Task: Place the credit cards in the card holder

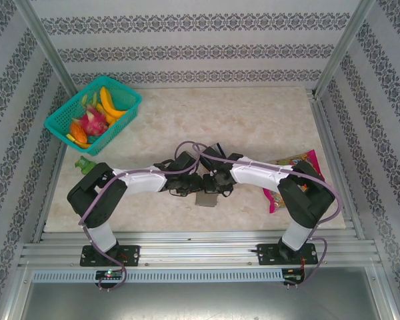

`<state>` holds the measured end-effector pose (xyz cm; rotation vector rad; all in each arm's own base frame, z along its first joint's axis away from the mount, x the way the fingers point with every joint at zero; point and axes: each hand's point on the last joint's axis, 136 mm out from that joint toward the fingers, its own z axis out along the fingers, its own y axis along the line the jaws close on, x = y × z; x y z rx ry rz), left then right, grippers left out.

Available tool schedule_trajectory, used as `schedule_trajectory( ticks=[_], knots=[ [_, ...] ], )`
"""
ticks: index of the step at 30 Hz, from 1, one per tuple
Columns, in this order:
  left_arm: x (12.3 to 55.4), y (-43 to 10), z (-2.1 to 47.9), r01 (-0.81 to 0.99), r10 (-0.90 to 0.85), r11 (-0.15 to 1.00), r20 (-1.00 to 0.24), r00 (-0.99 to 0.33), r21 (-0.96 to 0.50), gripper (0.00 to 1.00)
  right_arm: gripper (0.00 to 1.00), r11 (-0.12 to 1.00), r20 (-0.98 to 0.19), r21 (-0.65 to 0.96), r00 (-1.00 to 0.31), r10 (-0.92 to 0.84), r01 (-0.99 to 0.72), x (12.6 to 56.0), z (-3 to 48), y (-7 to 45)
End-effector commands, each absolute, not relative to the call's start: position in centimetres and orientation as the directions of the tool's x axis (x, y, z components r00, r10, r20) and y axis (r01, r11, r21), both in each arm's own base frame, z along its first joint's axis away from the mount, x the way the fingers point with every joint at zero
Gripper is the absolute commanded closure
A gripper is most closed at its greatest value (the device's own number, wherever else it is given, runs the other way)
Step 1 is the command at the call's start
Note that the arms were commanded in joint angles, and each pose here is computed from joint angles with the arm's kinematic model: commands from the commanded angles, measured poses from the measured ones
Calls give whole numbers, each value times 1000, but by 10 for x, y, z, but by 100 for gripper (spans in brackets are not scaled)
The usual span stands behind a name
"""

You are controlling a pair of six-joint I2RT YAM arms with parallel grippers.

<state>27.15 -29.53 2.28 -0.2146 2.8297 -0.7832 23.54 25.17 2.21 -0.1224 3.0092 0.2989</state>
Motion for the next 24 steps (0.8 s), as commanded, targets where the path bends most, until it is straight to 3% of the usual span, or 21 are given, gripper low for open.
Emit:
schedule_trajectory(
  ticks=[1,13,17,24],
  knots=[
    [254,-292,-1,-116,-184,869,-97,-978,-482,72,94,991,76,40,-988,-132,-129,181,-51,237],
    [254,-289,-1,-163,-253,834,-103,-962,-527,78,95,929,61,363,-994,-95,-67,183,-41,282],
    [251,-289,-6,-187,-276,816,-85,-957,-547,78,100,980,100,185,-991,-91,-71,181,-56,261],
    [249,-286,-9,-207,-304,800,-82,-949,-563,78,100,991,138,-19,-982,-130,-134,174,-68,236]
  ],
)
